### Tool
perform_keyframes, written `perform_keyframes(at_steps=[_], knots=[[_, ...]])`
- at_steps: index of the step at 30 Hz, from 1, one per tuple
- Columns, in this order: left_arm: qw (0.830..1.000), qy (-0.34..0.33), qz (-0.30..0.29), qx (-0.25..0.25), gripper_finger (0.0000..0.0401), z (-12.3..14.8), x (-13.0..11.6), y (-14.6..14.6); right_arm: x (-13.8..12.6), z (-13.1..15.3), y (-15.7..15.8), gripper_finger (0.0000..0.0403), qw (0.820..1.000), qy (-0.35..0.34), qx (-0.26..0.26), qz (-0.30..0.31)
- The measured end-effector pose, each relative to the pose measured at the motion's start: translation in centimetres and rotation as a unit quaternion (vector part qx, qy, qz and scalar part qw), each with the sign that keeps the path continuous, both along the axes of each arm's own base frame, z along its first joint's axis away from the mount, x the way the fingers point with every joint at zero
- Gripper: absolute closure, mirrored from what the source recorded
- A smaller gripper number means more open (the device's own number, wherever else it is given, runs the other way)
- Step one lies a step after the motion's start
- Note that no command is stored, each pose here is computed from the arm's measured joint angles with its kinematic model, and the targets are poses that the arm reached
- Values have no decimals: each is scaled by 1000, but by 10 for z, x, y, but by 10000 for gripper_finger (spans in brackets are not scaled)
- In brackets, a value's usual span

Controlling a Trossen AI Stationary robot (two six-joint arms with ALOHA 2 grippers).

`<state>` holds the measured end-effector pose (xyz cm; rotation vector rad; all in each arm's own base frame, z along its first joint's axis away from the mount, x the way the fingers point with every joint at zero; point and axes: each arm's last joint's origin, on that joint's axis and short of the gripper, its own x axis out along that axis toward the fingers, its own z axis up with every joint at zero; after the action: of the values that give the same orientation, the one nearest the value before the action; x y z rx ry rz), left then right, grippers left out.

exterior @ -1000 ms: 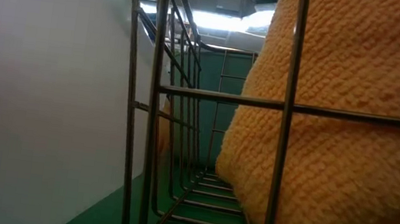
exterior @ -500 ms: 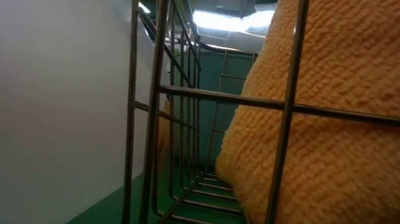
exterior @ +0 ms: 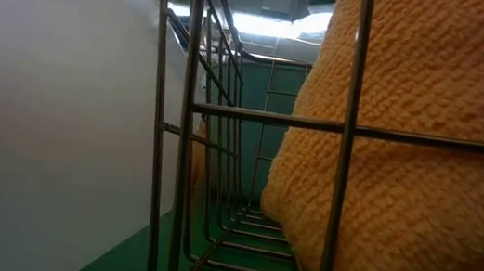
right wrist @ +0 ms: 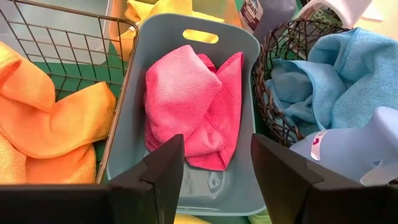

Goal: Sort microfiber towel by color & place in baskets
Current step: Put the top left green towel into the white bin

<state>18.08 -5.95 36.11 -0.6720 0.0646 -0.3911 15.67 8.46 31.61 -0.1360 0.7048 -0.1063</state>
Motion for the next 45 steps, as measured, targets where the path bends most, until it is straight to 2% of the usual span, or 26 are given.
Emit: perform_keyframes(at_steps=[13, 21, 29, 36, 40, 45], knots=[[996, 58, -65, 26, 401, -24, 0, -69, 0, 0, 0, 217, 1000, 0, 0, 0], [993, 108, -53, 11, 401, -41, -6, -103, 0, 0, 0, 217, 1000, 0, 0, 0], [988, 151, -40, -5, 401, -56, -8, -123, 0, 0, 0, 217, 1000, 0, 0, 0], [974, 215, -29, 59, 401, -80, -7, -129, 0, 0, 0, 217, 1000, 1, 0, 1], [962, 258, -5, 84, 401, -94, -7, -128, 0, 0, 0, 217, 1000, 4, 4, 5], [952, 284, -3, 111, 401, -106, -4, -131, 0, -1, 1, 217, 1000, 10, 14, 15]])
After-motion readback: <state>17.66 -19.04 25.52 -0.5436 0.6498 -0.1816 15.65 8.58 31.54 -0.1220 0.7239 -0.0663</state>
